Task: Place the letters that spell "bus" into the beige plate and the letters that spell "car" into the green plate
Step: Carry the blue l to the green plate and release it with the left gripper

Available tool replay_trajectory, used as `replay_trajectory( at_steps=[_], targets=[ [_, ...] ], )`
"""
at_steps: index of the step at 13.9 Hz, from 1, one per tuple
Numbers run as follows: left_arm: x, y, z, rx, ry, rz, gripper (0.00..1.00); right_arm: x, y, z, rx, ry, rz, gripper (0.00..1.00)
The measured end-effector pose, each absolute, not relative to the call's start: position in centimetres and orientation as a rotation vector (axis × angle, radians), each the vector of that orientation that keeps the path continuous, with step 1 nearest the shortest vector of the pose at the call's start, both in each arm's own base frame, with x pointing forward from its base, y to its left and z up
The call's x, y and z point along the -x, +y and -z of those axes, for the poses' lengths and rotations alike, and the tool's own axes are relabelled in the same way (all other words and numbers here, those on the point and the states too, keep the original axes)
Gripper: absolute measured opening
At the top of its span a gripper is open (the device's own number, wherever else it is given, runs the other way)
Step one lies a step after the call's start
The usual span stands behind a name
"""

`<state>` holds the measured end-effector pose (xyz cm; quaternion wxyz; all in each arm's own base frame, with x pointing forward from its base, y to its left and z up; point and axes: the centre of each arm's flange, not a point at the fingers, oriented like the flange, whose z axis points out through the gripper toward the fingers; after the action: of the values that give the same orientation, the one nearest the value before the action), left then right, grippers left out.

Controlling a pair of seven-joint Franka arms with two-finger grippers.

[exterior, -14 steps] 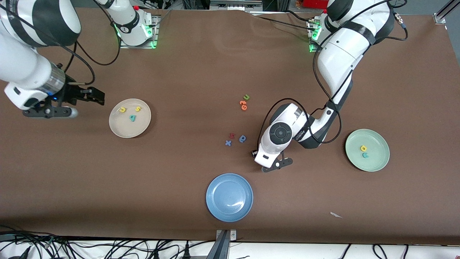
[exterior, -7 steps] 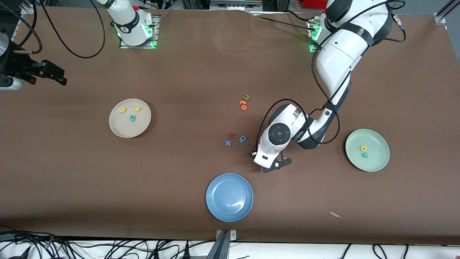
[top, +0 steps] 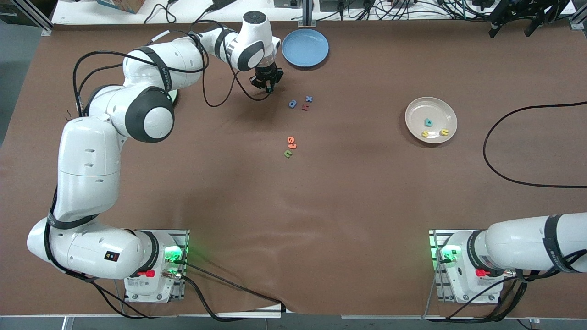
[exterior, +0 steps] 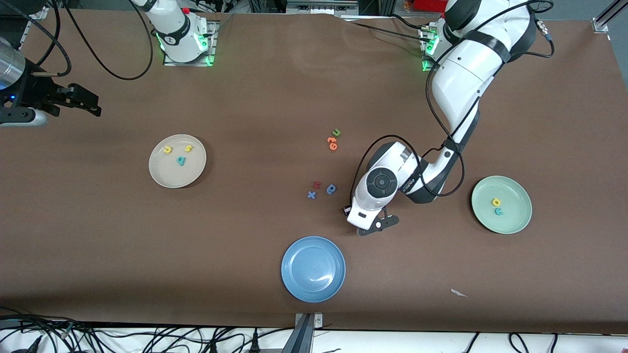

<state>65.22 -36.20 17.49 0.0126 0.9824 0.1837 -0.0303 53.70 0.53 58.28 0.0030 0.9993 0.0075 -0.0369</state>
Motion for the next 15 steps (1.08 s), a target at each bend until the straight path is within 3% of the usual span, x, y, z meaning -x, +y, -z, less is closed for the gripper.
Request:
replay_trajectory(
  at_steps=[8,15],
  targets=[
    [-67.3,-33.9,-18.8,-3.057,0.579,0.055,0.19,-53.8,0.4,-58.0,-3.133,0.021,0.125,1.00],
    [-71.2,-19.0,-23.4,-3.177,0.222,0.200,0.19,-53.8,0.4,-58.0,-3.133,0.020,0.129,1.00]
  ],
)
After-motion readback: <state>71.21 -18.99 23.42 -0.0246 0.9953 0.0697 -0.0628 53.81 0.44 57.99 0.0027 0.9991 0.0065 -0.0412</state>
